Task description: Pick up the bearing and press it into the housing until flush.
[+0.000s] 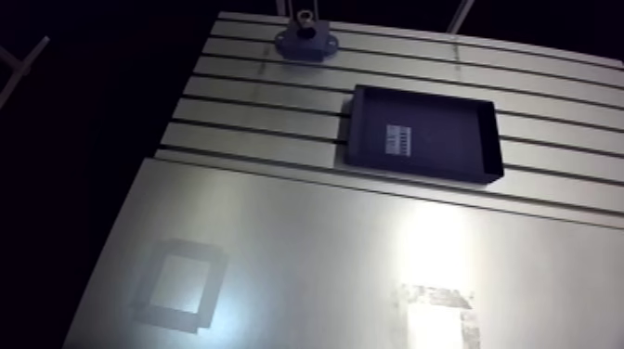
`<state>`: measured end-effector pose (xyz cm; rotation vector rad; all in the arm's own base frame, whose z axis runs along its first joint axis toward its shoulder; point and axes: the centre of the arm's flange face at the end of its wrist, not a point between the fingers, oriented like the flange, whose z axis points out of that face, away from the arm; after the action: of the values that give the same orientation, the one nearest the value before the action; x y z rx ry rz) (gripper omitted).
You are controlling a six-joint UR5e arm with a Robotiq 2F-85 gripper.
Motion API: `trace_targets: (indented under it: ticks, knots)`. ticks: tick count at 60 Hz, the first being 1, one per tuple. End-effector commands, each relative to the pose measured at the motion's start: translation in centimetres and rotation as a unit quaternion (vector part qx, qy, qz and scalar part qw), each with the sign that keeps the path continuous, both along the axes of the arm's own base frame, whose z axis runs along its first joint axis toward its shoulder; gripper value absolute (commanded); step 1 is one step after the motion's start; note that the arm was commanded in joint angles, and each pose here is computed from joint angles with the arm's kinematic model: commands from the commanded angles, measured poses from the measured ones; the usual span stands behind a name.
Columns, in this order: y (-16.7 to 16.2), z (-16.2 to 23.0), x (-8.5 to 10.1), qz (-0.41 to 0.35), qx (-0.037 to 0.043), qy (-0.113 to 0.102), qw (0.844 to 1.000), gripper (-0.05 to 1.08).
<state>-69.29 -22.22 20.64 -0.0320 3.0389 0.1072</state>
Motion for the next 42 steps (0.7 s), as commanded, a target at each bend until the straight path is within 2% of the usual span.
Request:
trace_targets:
  ticks: [1,42]
  knots:
    - [-0.15,-0.27,0.07,0.001,0.0003,-0.002,1.0,0.64]
    - [-0.39,-0.96,0.09,0.004,-0.0002,0.001,1.0,0.64]
